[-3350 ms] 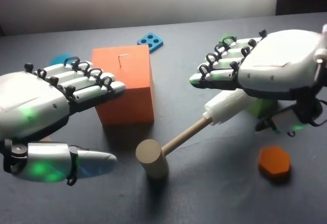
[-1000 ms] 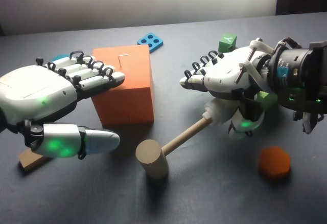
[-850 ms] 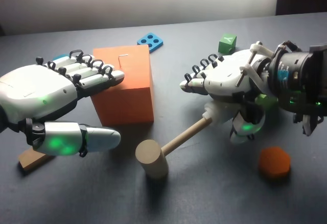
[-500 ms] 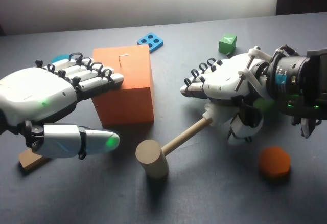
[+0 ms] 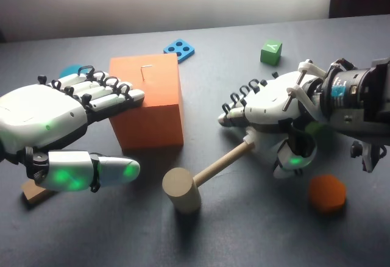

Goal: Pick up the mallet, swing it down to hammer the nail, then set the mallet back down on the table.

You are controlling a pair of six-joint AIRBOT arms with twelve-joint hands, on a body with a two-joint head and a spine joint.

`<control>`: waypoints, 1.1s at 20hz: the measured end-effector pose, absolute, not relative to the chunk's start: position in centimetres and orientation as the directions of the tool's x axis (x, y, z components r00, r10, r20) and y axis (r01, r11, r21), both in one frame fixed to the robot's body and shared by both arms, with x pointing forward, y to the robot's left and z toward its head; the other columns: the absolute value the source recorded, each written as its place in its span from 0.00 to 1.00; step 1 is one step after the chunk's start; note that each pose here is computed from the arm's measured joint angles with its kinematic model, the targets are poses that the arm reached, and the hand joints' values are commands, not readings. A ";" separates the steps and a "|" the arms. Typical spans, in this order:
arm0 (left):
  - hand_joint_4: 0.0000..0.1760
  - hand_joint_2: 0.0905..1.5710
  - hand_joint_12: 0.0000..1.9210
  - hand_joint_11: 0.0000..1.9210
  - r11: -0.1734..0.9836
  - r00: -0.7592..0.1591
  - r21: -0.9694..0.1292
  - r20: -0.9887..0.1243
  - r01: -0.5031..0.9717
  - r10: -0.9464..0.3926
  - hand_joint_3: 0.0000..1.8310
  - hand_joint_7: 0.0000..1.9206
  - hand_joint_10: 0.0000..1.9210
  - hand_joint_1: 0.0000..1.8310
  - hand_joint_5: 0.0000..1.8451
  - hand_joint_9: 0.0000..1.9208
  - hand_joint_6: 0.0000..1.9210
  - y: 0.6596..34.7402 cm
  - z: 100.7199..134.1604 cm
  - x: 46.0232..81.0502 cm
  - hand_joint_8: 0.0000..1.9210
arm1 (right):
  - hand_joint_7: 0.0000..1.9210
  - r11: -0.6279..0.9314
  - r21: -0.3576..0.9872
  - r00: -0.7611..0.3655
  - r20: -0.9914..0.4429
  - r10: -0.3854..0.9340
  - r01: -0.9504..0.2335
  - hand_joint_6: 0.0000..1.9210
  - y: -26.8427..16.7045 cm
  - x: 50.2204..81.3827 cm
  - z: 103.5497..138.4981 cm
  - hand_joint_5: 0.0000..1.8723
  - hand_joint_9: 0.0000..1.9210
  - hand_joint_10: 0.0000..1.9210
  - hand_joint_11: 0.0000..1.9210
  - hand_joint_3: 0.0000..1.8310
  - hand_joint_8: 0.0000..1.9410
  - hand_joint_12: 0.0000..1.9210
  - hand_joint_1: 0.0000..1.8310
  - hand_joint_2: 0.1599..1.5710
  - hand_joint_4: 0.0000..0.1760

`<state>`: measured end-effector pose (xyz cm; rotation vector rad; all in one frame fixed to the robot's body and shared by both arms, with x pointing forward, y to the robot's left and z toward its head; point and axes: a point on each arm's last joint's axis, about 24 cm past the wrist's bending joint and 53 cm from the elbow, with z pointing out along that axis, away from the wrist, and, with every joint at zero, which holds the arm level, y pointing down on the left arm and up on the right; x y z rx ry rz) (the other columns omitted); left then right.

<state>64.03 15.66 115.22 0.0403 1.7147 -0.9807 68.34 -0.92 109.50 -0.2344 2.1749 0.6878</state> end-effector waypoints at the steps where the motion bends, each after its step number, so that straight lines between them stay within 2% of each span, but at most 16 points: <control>1: 0.00 0.71 0.07 0.00 0.656 -0.395 -0.583 -0.811 0.479 -0.432 0.00 0.04 0.00 0.00 0.05 0.04 0.00 15.7 115.2 64.0 0.00 | 0.11 0.833 0.396 -0.645 -0.762 0.062 -0.387 0.01 -0.9 68.3 109.5 0.12 0.09 0.01 0.00 0.00 0.01 0.25 0.59 0.58 0.00; 4: 0.00 0.71 0.06 0.01 0.646 -0.405 -0.603 -0.796 0.468 -0.450 0.00 0.05 0.01 0.00 0.05 0.05 0.00 15.3 114.9 63.9 0.01 | 0.12 0.837 0.395 -0.648 -0.759 0.064 -0.380 0.00 -1.0 68.4 109.5 0.13 0.10 0.01 0.00 0.01 0.00 0.27 0.58 0.61 0.00; 5: 0.00 0.71 0.06 0.01 0.645 -0.405 -0.604 -0.795 0.468 -0.451 0.00 0.05 0.00 0.00 0.05 0.04 0.00 15.3 114.9 63.9 0.00 | 0.12 0.837 0.395 -0.648 -0.759 0.064 -0.380 0.00 -1.0 68.3 109.5 0.12 0.10 0.00 0.00 0.01 0.00 0.24 0.58 0.63 0.00; 8: 0.00 0.71 0.07 0.01 0.644 -0.405 -0.606 -0.794 0.467 -0.454 0.00 0.05 0.00 0.00 0.05 0.04 0.00 15.3 114.9 63.9 0.00 | 0.11 0.837 0.393 -0.648 -0.759 0.061 -0.381 0.00 -1.0 68.3 109.5 0.12 0.10 0.00 0.00 0.00 0.00 0.24 0.59 0.64 0.00; 10: 0.00 0.71 0.07 0.01 0.641 -0.404 -0.607 -0.793 0.469 -0.456 0.00 0.05 0.00 0.00 0.06 0.04 0.00 15.2 114.9 64.0 0.00 | 0.13 0.837 0.392 -0.647 -0.760 0.061 -0.382 0.00 -1.0 68.3 109.5 0.14 0.11 0.00 0.00 0.00 0.00 0.27 0.57 0.66 0.00; 11: 0.00 0.71 0.06 0.00 0.641 -0.404 -0.609 -0.792 0.468 -0.457 0.00 0.05 0.00 0.00 0.05 0.04 0.00 15.2 114.9 64.0 0.00 | 0.14 0.837 0.391 -0.647 -0.761 0.059 -0.383 0.00 -1.0 68.3 109.5 0.15 0.13 0.01 0.00 0.00 0.01 0.32 0.58 0.66 0.00; 14: 0.00 0.71 0.06 0.00 0.641 -0.404 -0.609 -0.792 0.468 -0.457 0.00 0.04 0.00 0.00 0.05 0.04 0.00 15.2 114.9 64.0 0.00 | 0.27 0.832 0.392 -0.641 -0.765 0.059 -0.392 0.01 -0.9 68.4 109.7 0.24 0.25 0.02 0.00 0.00 0.01 0.53 0.58 0.64 0.00; 15: 0.00 0.71 0.06 0.00 0.641 -0.405 -0.609 -0.792 0.468 -0.457 0.00 0.05 0.00 0.00 0.05 0.04 0.00 15.2 114.9 64.0 0.00 | 0.30 0.830 0.394 -0.638 -0.767 0.061 -0.394 0.01 -0.8 68.4 109.9 0.26 0.28 0.02 0.01 0.00 0.01 0.56 0.59 0.63 0.00; 17: 0.00 0.71 0.07 0.01 0.640 -0.403 -0.609 -0.792 0.469 -0.458 0.00 0.06 0.00 0.00 0.06 0.05 0.00 15.2 114.9 64.0 0.00 | 0.40 0.820 0.398 -0.627 -0.776 0.063 -0.411 0.01 -0.4 68.4 110.4 0.38 0.38 0.03 0.09 0.00 0.01 0.56 0.62 0.62 0.00; 19: 0.00 0.71 0.07 0.01 0.640 -0.403 -0.608 -0.792 0.469 -0.458 0.00 0.06 0.00 0.00 0.06 0.05 0.00 15.2 114.9 64.0 0.00 | 0.40 0.818 0.400 -0.626 -0.777 0.064 -0.413 0.01 -0.4 68.5 110.5 0.38 0.38 0.03 0.09 0.00 0.01 0.56 0.62 0.62 0.00; 20: 0.00 0.72 0.07 0.01 0.640 -0.403 -0.609 -0.792 0.469 -0.458 0.00 0.05 0.00 0.00 0.05 0.04 0.00 15.2 114.9 64.0 0.00 | 0.44 0.818 0.401 -0.626 -0.778 0.065 -0.413 0.02 -0.4 68.5 110.5 0.42 0.42 0.04 0.15 0.00 0.02 0.55 0.62 0.61 0.00; 21: 0.00 0.72 0.07 0.00 0.640 -0.403 -0.609 -0.792 0.469 -0.458 0.00 0.05 0.00 0.00 0.06 0.05 0.00 15.2 114.9 64.0 0.00 | 0.51 0.817 0.401 -0.625 -0.778 0.066 -0.414 0.39 -0.4 68.5 110.5 0.51 0.47 0.09 0.21 0.00 0.05 0.60 0.63 0.68 0.00; 22: 0.00 0.72 0.07 0.00 0.640 -0.403 -0.609 -0.792 0.469 -0.458 0.00 0.05 0.00 0.00 0.06 0.05 0.00 15.2 114.9 64.0 0.00 | 0.51 0.815 0.403 -0.624 -0.778 0.067 -0.416 0.51 -0.3 68.4 110.6 0.50 0.43 0.26 0.22 0.00 0.11 0.66 0.63 0.69 0.00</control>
